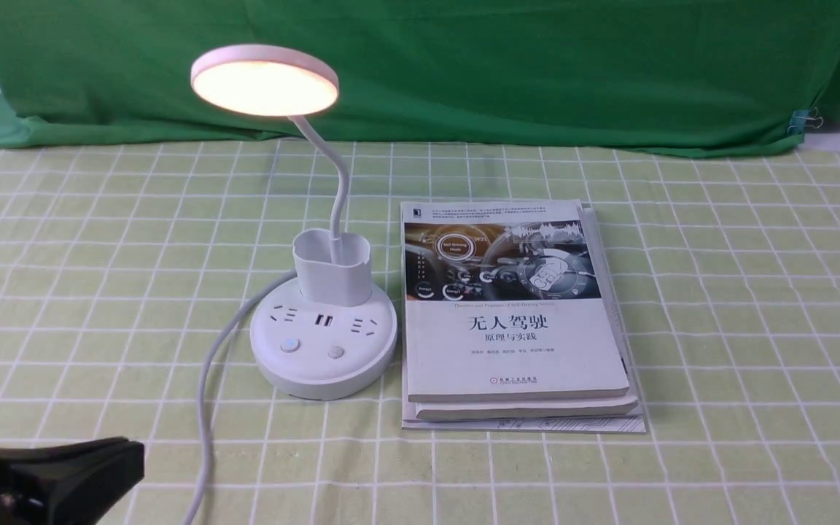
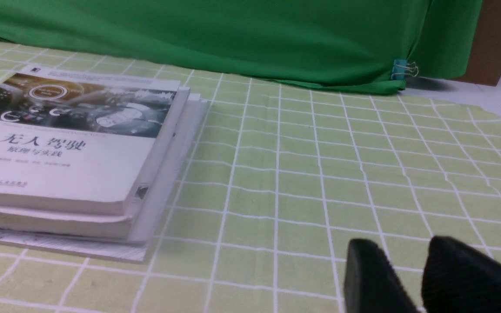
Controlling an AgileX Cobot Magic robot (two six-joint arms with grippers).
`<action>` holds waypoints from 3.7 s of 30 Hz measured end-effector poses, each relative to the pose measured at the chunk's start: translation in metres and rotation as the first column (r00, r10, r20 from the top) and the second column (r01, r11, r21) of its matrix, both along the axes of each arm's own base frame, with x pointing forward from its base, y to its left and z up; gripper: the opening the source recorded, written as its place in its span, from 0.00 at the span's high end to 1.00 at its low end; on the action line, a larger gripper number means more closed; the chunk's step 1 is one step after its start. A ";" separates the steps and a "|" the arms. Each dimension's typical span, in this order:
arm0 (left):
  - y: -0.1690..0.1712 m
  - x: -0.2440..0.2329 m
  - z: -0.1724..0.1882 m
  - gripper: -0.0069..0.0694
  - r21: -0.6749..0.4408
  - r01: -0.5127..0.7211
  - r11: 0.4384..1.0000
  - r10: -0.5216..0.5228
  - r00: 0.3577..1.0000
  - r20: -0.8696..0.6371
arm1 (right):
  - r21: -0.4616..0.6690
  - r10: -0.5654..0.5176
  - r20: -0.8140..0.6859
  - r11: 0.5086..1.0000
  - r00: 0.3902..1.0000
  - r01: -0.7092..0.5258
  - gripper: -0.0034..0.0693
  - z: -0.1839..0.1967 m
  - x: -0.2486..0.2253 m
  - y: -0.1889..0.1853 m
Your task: Turn on the table lamp on the green coffee tablecloth with your hand.
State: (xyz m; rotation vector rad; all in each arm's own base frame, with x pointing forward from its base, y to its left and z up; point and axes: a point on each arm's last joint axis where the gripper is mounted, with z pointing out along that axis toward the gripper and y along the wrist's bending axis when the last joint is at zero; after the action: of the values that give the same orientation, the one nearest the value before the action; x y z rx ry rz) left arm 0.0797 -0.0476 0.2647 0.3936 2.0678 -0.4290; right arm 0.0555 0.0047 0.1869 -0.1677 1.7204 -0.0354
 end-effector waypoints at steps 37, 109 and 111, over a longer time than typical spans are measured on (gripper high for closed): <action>0.008 -0.006 -0.010 0.88 0.028 -0.026 0.999 0.024 0.998 0.060 | 0.000 0.000 0.000 1.000 1.000 0.000 0.62 0.000 0.000 0.000; 0.037 -0.025 -0.074 0.88 -0.135 -0.298 0.945 0.326 0.885 0.332 | 0.000 0.000 -0.001 1.000 1.000 0.000 0.62 0.000 0.000 0.000; 0.037 -0.025 -0.074 0.88 -0.135 -0.298 0.945 0.326 0.885 0.332 | 0.000 0.000 -0.001 1.000 1.000 0.000 0.62 0.000 0.000 0.000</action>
State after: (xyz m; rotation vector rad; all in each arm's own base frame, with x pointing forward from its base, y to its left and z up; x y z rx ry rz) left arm 0.0546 -0.0108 0.1905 0.0734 1.7174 -0.2249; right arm 0.0554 0.0047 0.1869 -0.1677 1.7210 -0.0352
